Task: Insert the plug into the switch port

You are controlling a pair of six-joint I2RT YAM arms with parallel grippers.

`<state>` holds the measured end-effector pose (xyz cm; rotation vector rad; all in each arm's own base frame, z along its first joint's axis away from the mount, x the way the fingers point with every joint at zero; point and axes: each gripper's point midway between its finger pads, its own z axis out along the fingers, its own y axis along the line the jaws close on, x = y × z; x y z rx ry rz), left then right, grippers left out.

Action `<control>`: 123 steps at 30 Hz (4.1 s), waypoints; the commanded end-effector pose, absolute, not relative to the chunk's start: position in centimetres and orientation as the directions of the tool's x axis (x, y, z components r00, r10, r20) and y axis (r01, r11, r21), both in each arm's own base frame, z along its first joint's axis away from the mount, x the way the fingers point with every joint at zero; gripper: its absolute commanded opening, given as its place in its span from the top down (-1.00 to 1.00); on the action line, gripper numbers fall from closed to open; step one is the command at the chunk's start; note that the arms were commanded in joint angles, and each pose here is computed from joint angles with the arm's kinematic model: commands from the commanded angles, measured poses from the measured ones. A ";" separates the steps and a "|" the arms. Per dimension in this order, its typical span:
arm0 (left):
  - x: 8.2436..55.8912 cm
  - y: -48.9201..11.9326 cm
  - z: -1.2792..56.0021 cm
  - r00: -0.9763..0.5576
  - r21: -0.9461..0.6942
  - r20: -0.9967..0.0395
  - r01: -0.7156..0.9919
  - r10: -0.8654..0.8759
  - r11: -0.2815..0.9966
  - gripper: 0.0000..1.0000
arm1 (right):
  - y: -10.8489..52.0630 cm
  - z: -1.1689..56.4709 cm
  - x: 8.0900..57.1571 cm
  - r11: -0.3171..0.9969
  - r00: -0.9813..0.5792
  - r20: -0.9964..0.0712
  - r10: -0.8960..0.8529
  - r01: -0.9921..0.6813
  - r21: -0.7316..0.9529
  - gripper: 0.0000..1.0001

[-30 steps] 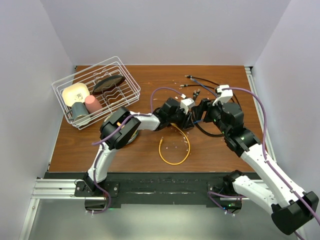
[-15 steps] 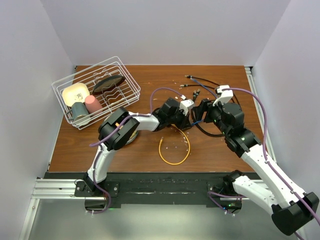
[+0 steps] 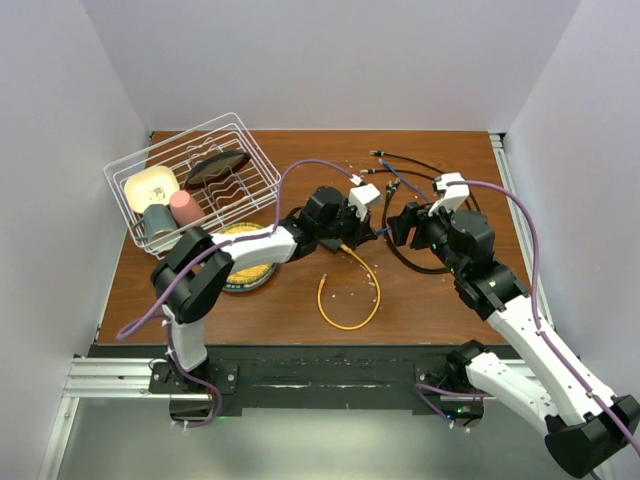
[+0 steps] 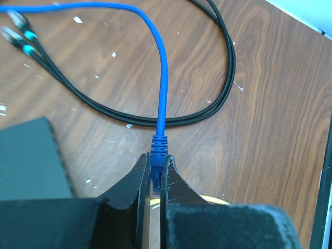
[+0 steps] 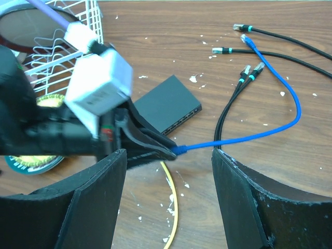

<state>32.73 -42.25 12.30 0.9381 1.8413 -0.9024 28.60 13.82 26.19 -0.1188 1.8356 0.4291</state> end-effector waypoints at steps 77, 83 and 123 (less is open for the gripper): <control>26.5 -34.7 25.1 0.079 0.141 -0.979 0.931 0.190 0.336 1.00 | 23.0 25.6 27.5 0.626 -0.358 -0.928 -0.105 -0.749 0.218 -0.90; 26.4 -34.7 25.4 0.090 0.149 -0.978 0.932 0.187 0.331 1.00 | 23.7 25.3 26.8 0.583 -0.370 -0.921 -0.120 -0.778 0.237 -0.35; 28.9 -32.9 26.4 0.139 0.212 -0.973 0.847 0.183 0.487 1.00 | 25.4 24.2 24.7 0.517 -0.387 -0.907 -0.164 -0.817 0.255 1.00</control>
